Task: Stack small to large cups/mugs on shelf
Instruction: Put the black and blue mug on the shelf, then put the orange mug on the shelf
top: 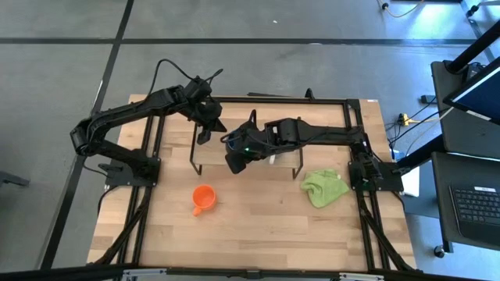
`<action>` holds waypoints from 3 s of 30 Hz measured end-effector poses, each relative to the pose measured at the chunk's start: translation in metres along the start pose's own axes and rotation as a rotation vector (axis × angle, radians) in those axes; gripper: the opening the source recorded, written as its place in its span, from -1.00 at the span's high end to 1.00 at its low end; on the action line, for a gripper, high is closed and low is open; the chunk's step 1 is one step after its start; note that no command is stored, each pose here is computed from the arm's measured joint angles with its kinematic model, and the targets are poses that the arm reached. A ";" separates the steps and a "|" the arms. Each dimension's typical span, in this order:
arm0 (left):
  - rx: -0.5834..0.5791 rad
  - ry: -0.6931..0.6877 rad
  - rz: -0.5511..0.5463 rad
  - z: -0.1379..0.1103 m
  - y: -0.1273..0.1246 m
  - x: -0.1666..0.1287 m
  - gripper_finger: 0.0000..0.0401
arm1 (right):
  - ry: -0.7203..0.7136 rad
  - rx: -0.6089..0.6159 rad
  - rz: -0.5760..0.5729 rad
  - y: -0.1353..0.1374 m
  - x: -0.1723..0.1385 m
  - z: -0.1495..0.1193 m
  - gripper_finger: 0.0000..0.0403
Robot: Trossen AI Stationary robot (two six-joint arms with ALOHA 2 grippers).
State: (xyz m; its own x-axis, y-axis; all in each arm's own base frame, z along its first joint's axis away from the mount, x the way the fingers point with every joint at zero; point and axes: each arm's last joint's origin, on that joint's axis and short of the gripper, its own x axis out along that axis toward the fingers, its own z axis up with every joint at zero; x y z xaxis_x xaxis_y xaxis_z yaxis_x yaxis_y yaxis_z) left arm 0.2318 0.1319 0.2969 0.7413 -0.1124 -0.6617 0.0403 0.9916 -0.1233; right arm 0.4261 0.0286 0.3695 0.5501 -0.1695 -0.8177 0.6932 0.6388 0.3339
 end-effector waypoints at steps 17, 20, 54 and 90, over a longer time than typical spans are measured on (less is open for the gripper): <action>0.007 0.000 0.000 0.000 0.000 0.000 1.00 | -0.019 -0.009 -0.026 -0.003 0.000 0.002 0.93; 0.007 0.000 0.000 0.000 0.000 0.000 1.00 | -0.018 -0.009 -0.025 -0.003 0.000 0.002 0.93; -0.034 -0.020 0.070 -0.011 -0.058 -0.072 1.00 | -0.174 -0.256 0.271 0.015 -0.033 0.022 0.56; -0.869 0.200 0.226 -0.101 -0.223 -0.028 1.00 | -0.273 -0.537 0.127 0.005 -0.089 0.002 0.38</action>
State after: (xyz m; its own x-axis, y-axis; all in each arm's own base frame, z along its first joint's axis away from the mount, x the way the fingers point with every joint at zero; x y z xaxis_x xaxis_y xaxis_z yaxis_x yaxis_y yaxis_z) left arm 0.1345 -0.0922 0.2676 0.5372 -0.0112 -0.8434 -0.6693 0.6029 -0.4343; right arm 0.3818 0.0457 0.4445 0.7616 -0.2081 -0.6137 0.3222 0.9433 0.0799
